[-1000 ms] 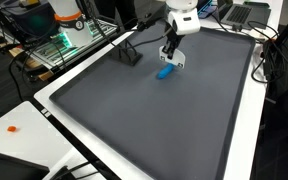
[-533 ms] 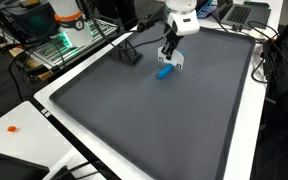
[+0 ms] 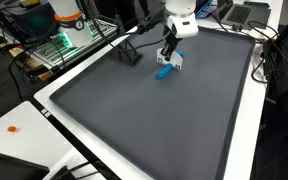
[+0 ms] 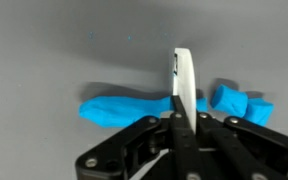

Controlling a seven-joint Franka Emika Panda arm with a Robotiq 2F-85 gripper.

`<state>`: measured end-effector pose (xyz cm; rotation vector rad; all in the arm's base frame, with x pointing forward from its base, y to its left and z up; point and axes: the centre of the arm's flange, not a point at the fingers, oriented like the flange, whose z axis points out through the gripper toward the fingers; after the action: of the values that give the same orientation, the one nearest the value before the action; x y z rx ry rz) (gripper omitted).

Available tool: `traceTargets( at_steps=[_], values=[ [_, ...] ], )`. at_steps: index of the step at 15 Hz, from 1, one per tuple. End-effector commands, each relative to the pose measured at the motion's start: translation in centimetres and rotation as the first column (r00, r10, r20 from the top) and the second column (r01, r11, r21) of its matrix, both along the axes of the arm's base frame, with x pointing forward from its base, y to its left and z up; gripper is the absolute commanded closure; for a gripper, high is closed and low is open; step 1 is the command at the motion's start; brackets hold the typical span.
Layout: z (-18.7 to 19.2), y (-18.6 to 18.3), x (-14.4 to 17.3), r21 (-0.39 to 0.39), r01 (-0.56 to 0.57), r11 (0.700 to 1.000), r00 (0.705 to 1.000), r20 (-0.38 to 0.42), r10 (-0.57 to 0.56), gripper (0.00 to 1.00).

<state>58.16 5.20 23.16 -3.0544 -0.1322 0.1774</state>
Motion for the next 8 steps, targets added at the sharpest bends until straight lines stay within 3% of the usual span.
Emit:
traceTargets(
  at_steps=[1, 8],
  values=[
    [-2.34, -0.01, -1.12, 0.018, 0.01, 1.0, 0.999, -0.048, -0.009, 0.99],
    [-2.09, -0.06, -1.3, 0.055, 0.085, 0.995, 0.993, -0.082, -0.08, 0.99]
  ],
)
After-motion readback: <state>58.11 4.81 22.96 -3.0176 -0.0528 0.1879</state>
